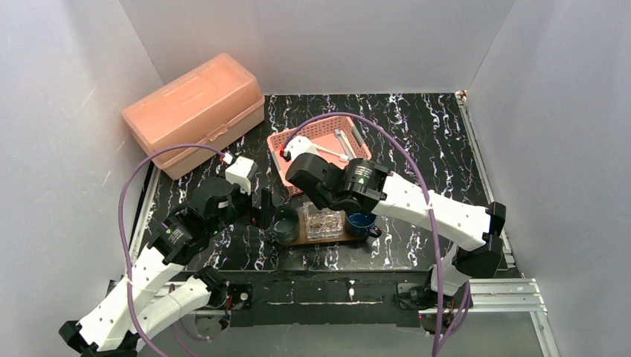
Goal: Prepare toiletry sets of a toothbrush and toothpaste on the tray
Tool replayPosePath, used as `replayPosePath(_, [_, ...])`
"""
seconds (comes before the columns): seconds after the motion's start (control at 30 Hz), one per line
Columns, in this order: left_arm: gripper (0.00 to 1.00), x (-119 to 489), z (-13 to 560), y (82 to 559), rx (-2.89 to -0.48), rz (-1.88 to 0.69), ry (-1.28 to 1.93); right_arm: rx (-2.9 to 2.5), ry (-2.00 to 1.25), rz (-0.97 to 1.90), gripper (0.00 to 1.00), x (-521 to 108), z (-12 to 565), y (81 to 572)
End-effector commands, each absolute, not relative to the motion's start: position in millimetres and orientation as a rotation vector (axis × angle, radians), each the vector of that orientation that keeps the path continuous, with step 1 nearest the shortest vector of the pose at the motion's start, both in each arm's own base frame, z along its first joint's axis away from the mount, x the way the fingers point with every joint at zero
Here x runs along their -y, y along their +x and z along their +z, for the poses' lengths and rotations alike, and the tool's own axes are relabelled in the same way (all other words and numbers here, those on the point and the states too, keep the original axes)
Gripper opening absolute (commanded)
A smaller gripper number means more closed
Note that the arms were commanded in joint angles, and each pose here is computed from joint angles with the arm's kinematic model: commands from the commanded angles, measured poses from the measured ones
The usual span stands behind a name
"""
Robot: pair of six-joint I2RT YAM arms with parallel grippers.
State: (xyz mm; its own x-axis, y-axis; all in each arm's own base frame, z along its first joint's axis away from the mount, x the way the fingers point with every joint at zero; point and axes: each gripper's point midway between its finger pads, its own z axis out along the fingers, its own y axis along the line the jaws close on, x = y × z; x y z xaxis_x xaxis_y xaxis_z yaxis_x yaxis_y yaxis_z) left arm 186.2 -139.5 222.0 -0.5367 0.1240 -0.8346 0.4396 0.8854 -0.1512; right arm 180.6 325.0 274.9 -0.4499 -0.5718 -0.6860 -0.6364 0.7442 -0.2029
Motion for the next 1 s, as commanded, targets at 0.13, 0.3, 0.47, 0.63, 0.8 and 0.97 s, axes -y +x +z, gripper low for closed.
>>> replayPosePath(0.13, [0.98, 137.0, 220.2, 186.6, -2.117, -0.419, 0.401, -2.136, -0.83, 0.149, 0.01, -336.1, 272.0, 186.3])
replayPosePath(0.3, [0.98, 137.3, 220.2, 186.3, -2.117, -0.421, 0.403, -2.14, -0.835, 0.147, 0.01, -340.2, 263.1, 187.4])
replayPosePath(0.47, [0.98, 137.2, 220.0, 186.4, -2.117, -0.419, 0.404, -2.155, -0.828, 0.148, 0.01, -342.8, 250.1, 192.7])
replayPosePath(0.63, [0.98, 137.3, 220.0, 186.6, -2.118, -0.419, 0.404, -2.178, -0.809, 0.182, 0.01, -345.0, 238.7, 198.7])
replayPosePath(0.8, [0.98, 137.2, 219.7, 186.8, -2.12, -0.417, 0.404, -2.204, -0.792, 0.204, 0.01, -345.0, 226.9, 203.7])
replayPosePath(0.97, [0.98, 137.4, 218.9, 187.0, -2.122, -0.415, 0.406, -2.224, -0.789, 0.227, 0.01, -346.4, 217.4, 203.3])
